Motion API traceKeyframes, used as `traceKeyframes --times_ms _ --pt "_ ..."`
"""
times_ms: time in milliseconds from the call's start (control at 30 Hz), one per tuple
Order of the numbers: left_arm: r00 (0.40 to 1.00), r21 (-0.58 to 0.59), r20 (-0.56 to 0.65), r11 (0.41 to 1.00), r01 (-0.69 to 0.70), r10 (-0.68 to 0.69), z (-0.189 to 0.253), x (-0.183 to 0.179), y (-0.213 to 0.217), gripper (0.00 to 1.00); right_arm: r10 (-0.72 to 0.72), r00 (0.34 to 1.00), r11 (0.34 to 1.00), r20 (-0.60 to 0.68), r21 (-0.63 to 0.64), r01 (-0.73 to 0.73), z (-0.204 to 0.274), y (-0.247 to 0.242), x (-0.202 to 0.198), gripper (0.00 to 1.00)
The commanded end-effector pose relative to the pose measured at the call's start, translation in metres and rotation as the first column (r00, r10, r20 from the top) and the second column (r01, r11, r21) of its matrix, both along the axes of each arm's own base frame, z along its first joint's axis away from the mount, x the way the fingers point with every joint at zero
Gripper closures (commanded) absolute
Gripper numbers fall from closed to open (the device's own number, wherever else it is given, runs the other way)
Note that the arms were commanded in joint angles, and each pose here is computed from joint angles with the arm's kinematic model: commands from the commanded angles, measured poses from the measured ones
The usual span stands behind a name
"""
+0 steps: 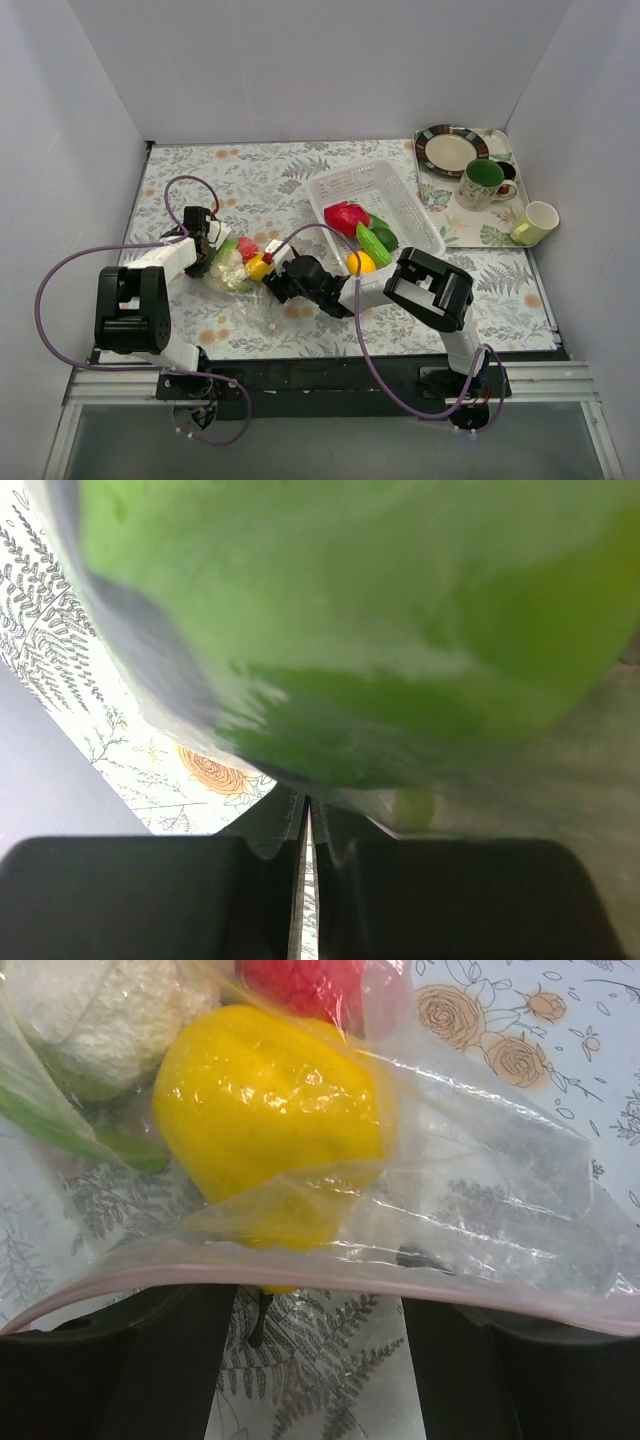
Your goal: Open the zip-top bag and remove the fake food
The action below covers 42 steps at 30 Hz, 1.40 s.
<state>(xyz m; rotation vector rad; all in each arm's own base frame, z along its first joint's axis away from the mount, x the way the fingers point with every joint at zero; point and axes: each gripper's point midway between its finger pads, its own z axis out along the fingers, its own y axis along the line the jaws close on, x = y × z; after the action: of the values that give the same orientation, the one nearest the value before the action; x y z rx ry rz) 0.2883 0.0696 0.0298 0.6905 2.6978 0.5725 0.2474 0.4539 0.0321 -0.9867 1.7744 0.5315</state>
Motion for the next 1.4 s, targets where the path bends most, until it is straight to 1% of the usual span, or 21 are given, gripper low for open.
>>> traceKeyframes --times_ms 0,100,200,300,333,400,600,633,700,767,800,933,967,1033,1067,1100,1133,1200,1267,1300,1367 --pt "1.0 0.024 -0.01 1.0 0.013 -0.013 -0.001 -0.005 0.003 1.0 0.048 0.998 0.996 -0.05 0.073 -0.044 0.007 0.022 -0.004 0.3" --pt "1.0 0.025 -0.015 1.0 0.013 -0.013 -0.002 -0.006 0.003 1.0 0.084 0.994 0.992 -0.069 0.097 -0.077 0.01 0.032 -0.009 0.38" --pt "1.0 0.023 -0.021 1.0 0.009 -0.009 -0.003 -0.008 0.003 1.0 0.112 0.99 0.988 -0.081 0.117 -0.102 0.016 0.042 -0.012 0.51" --pt "1.0 0.021 -0.019 1.0 0.004 -0.003 -0.004 -0.006 0.003 1.0 0.114 0.989 0.987 -0.092 0.121 -0.102 0.017 0.044 -0.014 0.7" --pt "1.0 0.021 -0.019 1.0 0.002 -0.002 -0.004 -0.007 0.003 1.0 0.109 0.989 0.987 -0.095 0.125 -0.097 0.019 0.043 -0.014 0.85" --pt "1.0 0.024 -0.02 1.0 0.001 -0.001 -0.004 -0.007 0.003 1.0 0.102 0.989 0.989 -0.108 0.115 -0.089 0.015 0.038 -0.017 0.99" --pt "1.0 0.025 -0.01 1.0 -0.007 0.008 -0.004 -0.005 0.004 1.0 0.078 0.989 0.991 -0.122 0.118 -0.063 0.026 0.008 -0.031 0.99" --pt "1.0 0.027 -0.004 1.0 -0.013 0.013 -0.004 -0.004 0.004 1.0 0.08 0.991 0.987 -0.11 0.146 -0.063 0.043 0.006 -0.034 0.99" --pt "1.0 0.026 -0.001 1.0 -0.017 0.017 -0.005 -0.003 0.004 1.0 0.079 0.989 0.989 -0.123 0.135 -0.062 0.042 -0.009 -0.044 0.99" --pt "1.0 0.038 0.01 0.999 -0.026 0.026 -0.005 0.0 0.006 1.0 0.081 0.99 0.988 -0.118 0.143 -0.063 0.057 -0.019 -0.053 0.99" --pt "0.999 0.039 0.01 0.999 -0.031 0.031 -0.006 0.001 0.007 1.0 0.08 0.987 0.99 -0.139 0.124 -0.063 0.051 -0.029 -0.06 0.99" --pt "0.998 0.024 0.027 0.998 -0.058 0.058 -0.001 0.007 0.005 1.0 0.08 0.984 0.992 -0.16 0.114 -0.062 0.067 -0.056 -0.081 0.99" --pt "0.998 0.011 0.03 0.998 -0.064 0.064 0.002 0.009 0.003 1.0 0.071 0.981 0.996 -0.179 0.073 -0.059 0.06 -0.068 -0.085 0.99" --pt "0.996 -0.035 0.043 0.997 -0.071 0.073 0.014 0.016 -0.004 1.0 0.037 0.983 0.998 -0.181 0.058 -0.027 0.066 -0.087 -0.087 0.99" --pt "0.995 -0.058 0.054 0.995 -0.085 0.088 0.019 0.018 -0.007 1.0 0.008 0.978 1.0 -0.207 0.014 -0.005 0.06 -0.101 -0.091 0.99" --pt "0.992 -0.101 0.089 0.992 -0.079 0.088 0.033 0.029 -0.014 1.0 -0.012 0.976 1.0 -0.217 0.01 0.015 0.061 -0.109 -0.092 0.99" --pt "0.993 -0.121 0.071 0.989 -0.086 0.095 0.039 0.025 -0.017 1.0 -0.038 0.978 0.998 -0.205 0.036 0.047 0.072 -0.121 -0.091 0.99" --pt "0.989 -0.203 0.106 0.975 -0.085 0.108 0.06 0.032 -0.03 1.0 -0.066 0.978 0.996 -0.2 0.053 0.078 0.079 -0.137 -0.093 0.99" --pt "0.982 -0.266 0.15 0.961 -0.069 0.112 0.096 0.039 -0.041 1.0 -0.121 0.978 0.985 -0.168 0.103 0.139 0.103 -0.152 -0.087 0.99" --pt "0.979 -0.297 0.165 0.952 -0.07 0.124 0.108 0.041 -0.046 1.0 -0.165 0.973 0.981 -0.16 0.079 0.18 0.104 -0.163 -0.084 0.99" --pt "0.974 -0.372 0.191 0.927 -0.04 0.119 0.141 0.044 -0.06 1.0 -0.293 0.951 0.944 -0.096 0.128 0.304 0.134 -0.182 -0.064 0.99"
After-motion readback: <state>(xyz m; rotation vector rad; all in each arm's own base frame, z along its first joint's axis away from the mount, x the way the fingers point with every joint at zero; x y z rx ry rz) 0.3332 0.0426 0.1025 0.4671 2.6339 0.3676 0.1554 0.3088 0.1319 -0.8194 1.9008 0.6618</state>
